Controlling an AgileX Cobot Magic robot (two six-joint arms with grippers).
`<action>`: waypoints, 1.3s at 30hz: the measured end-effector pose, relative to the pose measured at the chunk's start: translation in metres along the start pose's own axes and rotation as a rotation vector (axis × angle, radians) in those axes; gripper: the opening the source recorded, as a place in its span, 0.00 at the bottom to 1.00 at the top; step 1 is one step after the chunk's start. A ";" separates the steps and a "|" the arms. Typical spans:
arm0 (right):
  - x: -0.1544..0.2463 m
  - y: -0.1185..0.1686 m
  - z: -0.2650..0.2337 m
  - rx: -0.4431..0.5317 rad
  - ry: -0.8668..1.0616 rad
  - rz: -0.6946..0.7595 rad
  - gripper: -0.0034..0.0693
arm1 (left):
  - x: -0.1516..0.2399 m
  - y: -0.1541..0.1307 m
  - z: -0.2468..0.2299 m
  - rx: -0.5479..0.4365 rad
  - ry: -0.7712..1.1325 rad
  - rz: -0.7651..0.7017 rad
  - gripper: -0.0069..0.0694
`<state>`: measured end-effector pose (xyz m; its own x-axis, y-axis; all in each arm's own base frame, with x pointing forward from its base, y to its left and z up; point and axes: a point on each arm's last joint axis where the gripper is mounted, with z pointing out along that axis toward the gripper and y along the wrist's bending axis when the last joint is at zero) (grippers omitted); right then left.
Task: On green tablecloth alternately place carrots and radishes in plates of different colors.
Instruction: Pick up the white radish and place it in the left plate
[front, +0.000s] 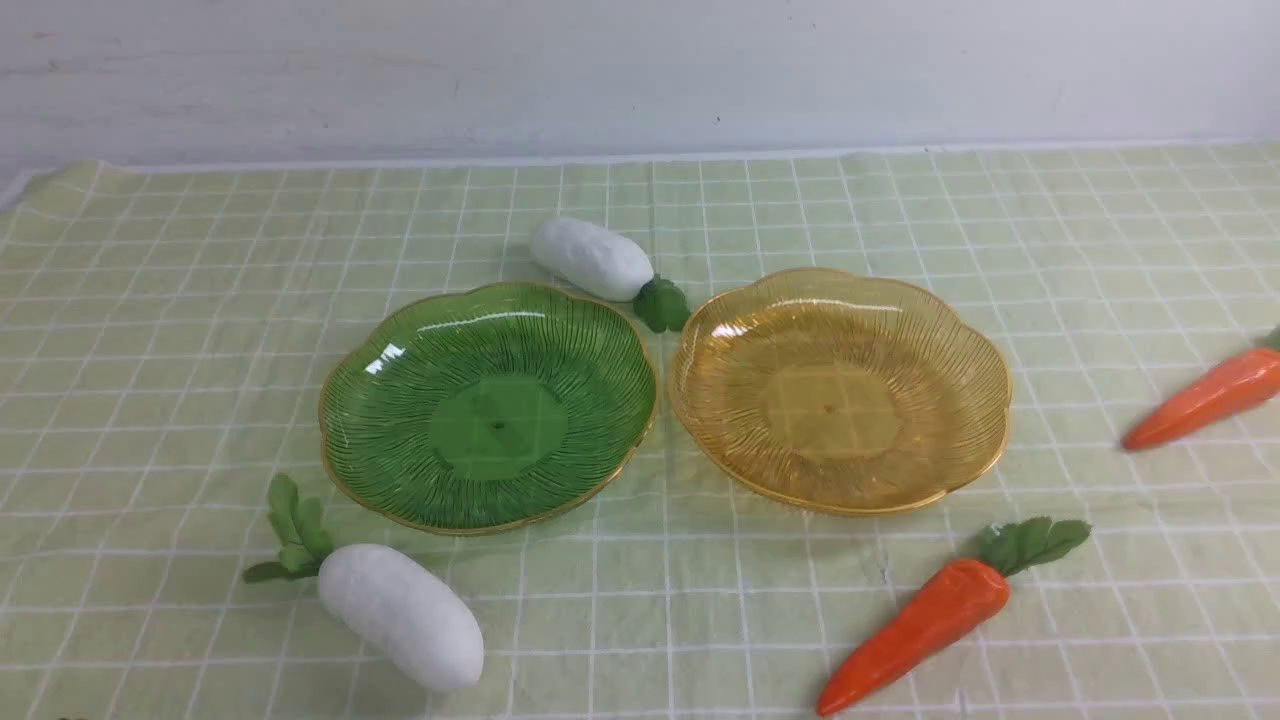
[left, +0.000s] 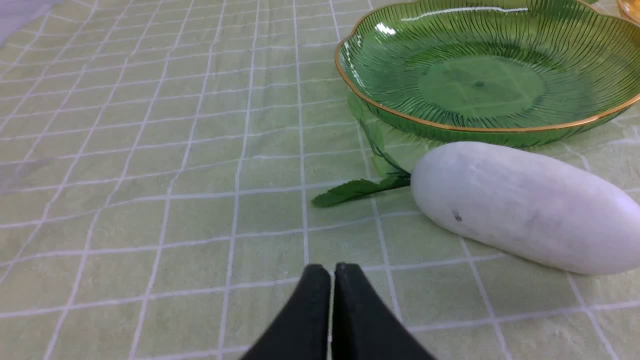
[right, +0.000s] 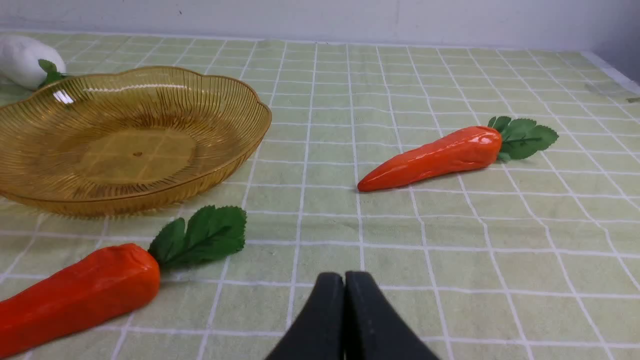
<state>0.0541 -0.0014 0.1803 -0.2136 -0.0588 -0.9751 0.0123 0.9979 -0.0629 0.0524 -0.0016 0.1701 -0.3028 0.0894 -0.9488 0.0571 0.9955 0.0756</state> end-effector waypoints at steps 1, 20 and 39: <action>0.000 0.000 0.000 0.000 0.000 0.000 0.03 | 0.000 0.000 0.000 0.000 0.000 0.000 0.08; 0.000 0.000 0.000 0.000 0.000 0.000 0.03 | -0.007 -0.001 0.000 0.010 -0.081 -0.095 0.08; -0.014 0.001 0.000 -0.024 -0.173 0.217 0.03 | -0.064 0.027 -0.032 0.069 -0.902 -0.884 0.08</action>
<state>0.0566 0.0001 0.1937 -0.0382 0.1550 -0.9872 0.0155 0.9879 0.1545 0.0425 0.0204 0.2428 0.4896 -0.6839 -0.5409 0.2249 0.6984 -0.6794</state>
